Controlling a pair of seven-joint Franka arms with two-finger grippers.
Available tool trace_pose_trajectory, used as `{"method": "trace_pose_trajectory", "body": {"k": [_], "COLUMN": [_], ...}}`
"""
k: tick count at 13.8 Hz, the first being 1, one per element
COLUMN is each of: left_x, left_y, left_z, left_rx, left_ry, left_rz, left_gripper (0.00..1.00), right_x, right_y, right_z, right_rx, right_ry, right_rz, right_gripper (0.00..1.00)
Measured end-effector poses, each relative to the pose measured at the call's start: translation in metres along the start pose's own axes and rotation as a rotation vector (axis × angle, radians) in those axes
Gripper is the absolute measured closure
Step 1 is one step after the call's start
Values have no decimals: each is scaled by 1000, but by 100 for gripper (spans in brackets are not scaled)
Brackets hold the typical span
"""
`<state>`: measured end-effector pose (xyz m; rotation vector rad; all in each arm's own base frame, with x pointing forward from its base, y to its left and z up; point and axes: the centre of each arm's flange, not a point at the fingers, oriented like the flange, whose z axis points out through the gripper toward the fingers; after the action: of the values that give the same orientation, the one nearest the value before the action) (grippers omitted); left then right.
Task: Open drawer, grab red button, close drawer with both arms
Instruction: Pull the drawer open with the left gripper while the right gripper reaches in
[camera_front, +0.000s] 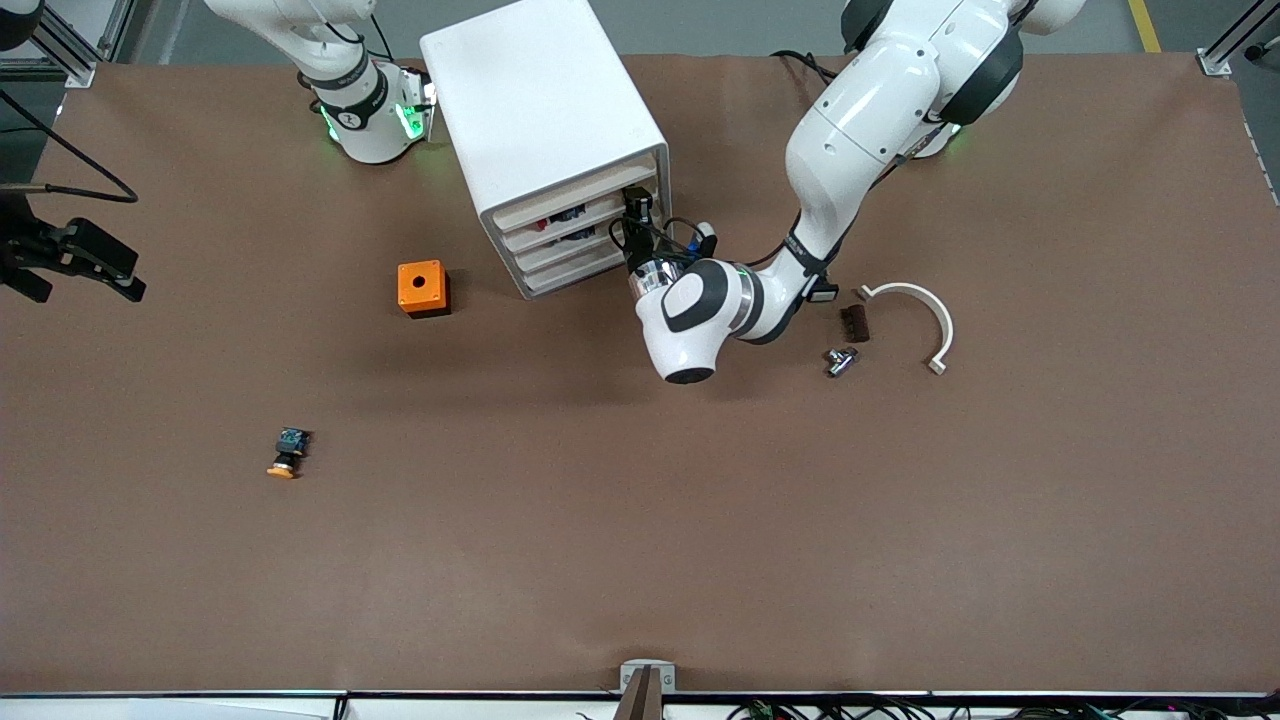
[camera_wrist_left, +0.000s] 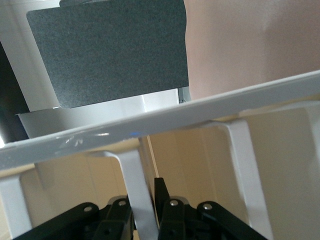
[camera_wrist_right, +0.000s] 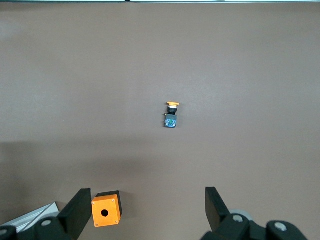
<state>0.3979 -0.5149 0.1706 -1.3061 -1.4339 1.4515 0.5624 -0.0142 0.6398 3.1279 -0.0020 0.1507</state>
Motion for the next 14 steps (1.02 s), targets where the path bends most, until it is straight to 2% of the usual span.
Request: {"method": "trace_pose_trajectory", "body": {"k": [5,10,14], "left_x": [7,25,37], "left_y": [2,3,4], "left_z": [-27,-69,-97], "left_rx": [-28,-45,-62], "left_ry": [-59,-150,-219], "left_rz": [-3,-15,-18], "left_gripper": [84,85,84], "right_x": [0,0,8], "right_y": [0,-2,-26], "right_z": [0,1,22], "right_rx": [0,1,10], "right_ry": [0,0,-35], "right_rz": [0,-3,-32], "right_gripper": [0,0,0]}}
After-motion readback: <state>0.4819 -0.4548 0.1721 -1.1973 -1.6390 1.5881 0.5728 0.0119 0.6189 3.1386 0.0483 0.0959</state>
